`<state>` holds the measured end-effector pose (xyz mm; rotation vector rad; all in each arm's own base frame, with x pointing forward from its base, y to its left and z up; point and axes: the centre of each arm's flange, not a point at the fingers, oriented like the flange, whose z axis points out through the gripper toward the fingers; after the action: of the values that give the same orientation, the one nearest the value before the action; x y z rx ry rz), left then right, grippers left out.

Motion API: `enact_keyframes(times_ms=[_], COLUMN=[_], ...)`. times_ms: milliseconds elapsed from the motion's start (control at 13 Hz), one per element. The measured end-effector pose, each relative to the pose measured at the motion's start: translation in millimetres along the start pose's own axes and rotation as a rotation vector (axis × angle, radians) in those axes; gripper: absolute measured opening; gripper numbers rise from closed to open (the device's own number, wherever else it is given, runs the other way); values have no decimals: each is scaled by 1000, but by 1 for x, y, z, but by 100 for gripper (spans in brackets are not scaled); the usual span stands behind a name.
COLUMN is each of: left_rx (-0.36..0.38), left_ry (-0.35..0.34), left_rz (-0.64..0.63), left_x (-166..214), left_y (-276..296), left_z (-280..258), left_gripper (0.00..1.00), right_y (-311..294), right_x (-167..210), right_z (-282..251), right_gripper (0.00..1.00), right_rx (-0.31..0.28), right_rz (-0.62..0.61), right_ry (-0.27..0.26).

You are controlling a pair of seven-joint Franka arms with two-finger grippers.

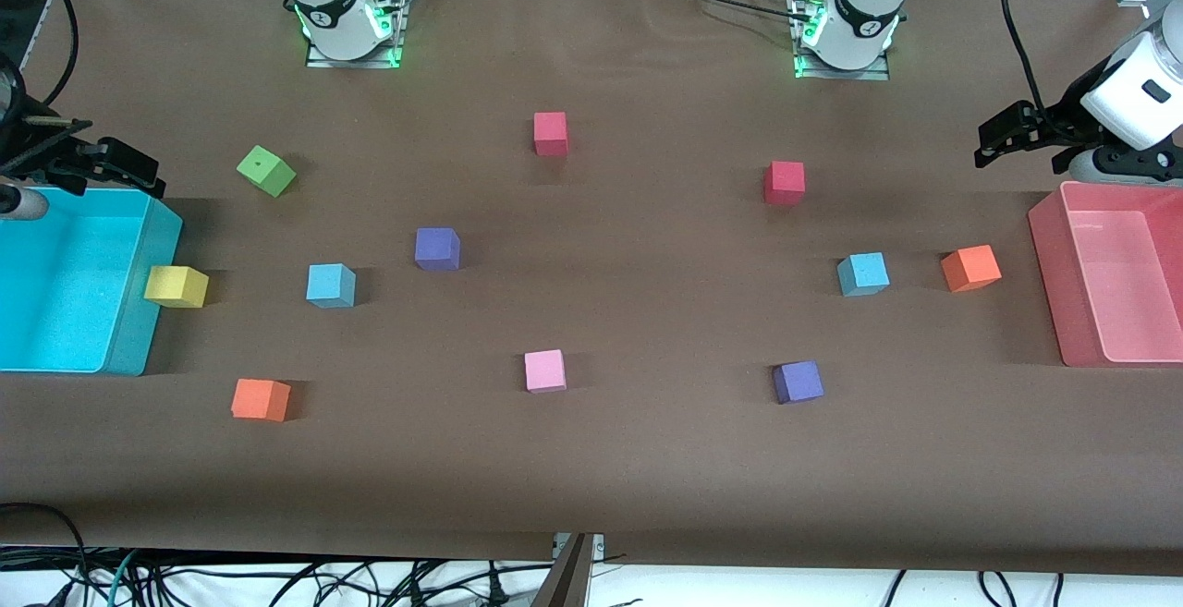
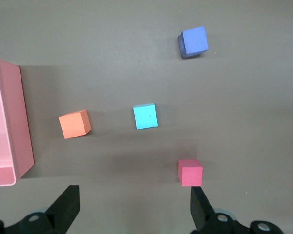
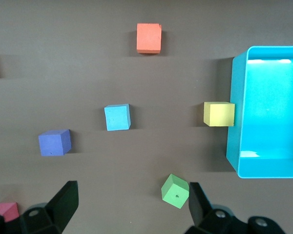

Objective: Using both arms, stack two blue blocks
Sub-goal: 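Reach the right gripper to the light blue cube and grasp it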

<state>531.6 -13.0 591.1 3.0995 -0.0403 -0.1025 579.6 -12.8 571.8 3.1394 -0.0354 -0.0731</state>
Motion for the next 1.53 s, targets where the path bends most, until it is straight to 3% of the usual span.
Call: enact_keyframes(times_ms=[460, 613, 1073, 1380, 1533], left_rx=[0, 0, 0, 0, 0], left_ry=[14, 14, 8, 6, 5], left_rz=[4, -1, 0, 0, 0], left_x=[-2, -1, 0, 0, 1], left_y=[2, 0, 0, 0, 0], left_z=[-11, -11, -9, -8, -7], left_gripper=[100, 100, 100, 100, 100], right_y=[-76, -95, -94, -86, -80], right_x=[38, 48, 40, 20, 10], right_z=[127, 165, 262, 315, 334], right_gripper=[100, 100, 100, 100, 100], right_rx=[-21, -34, -35, -22, -22], right_rz=[-94, -71, -58, -53, -47], right_ry=[-195, -221, -143, -40, -28])
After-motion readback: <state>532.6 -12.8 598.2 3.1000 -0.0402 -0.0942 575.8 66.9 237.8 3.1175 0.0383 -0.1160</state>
